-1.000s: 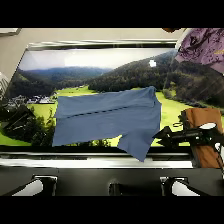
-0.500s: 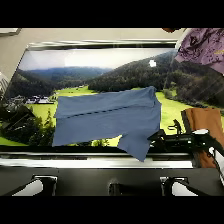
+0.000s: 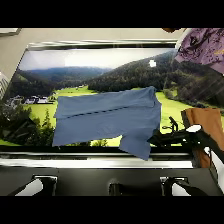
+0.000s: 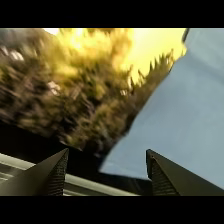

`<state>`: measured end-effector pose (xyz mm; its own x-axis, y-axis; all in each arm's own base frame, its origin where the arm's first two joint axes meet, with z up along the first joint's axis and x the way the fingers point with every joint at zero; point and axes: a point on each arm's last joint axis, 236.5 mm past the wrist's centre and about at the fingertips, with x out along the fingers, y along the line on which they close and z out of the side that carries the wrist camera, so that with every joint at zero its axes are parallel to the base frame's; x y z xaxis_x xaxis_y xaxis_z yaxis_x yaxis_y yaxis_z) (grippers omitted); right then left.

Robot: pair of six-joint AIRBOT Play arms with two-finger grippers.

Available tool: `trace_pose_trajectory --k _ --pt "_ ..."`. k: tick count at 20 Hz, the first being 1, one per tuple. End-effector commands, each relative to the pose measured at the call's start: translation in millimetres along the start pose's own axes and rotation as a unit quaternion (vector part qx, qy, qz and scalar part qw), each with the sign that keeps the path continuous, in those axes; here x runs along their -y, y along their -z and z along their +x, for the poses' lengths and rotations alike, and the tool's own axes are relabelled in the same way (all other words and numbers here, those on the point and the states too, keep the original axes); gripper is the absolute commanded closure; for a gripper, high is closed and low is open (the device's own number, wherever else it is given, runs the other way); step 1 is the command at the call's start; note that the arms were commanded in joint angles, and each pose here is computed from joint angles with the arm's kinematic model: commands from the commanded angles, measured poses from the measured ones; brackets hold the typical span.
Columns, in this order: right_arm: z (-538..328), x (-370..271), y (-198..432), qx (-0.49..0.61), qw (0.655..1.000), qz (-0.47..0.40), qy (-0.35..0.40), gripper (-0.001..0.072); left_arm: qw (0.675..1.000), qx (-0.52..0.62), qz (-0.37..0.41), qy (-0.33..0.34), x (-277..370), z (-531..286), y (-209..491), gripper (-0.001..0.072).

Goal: Fold the clothes and pants, and hang the long-sleeved shirts on hangers.

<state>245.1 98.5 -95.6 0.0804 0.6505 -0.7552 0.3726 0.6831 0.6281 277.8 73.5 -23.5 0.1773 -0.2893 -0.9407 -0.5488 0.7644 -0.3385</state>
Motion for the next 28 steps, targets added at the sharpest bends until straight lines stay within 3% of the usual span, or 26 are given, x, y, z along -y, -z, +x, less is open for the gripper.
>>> trace_pose_trajectory --k 1,3,21,22,24,28 --pt "-18.4 -21.1 -2.0 0.025 1.0 -0.01 -0.014 0.0685 0.994 -0.032 -0.021 0.1 13.9 30.0 35.0 0.0175" --pt "-23.4 -26.1 -0.7 0.031 0.999 -0.014 -0.017 0.0685 0.991 -0.038 -0.037 0.122 18.7 48.6 46.1 0.0175" --pt "-25.8 -37.4 10.6 0.012 0.999 -0.013 -0.038 0.0685 0.985 -0.117 -0.069 0.102 5.4 102.4 88.3 0.0184" --pt "-27.0 -38.5 10.6 0.015 0.999 -0.015 -0.039 0.0685 0.986 -0.114 -0.064 0.101 7.4 103.7 87.6 0.0313" --pt "-32.0 -42.5 9.8 0.027 0.999 -0.026 -0.039 0.0686 0.987 -0.113 -0.054 0.103 10.7 102.6 86.9 0.0695" --pt "-54.1 -41.4 8.8 0.063 0.997 -0.051 0.0 0.0686 0.989 -0.095 -0.038 0.105 20.5 77.2 79.3 0.0693"
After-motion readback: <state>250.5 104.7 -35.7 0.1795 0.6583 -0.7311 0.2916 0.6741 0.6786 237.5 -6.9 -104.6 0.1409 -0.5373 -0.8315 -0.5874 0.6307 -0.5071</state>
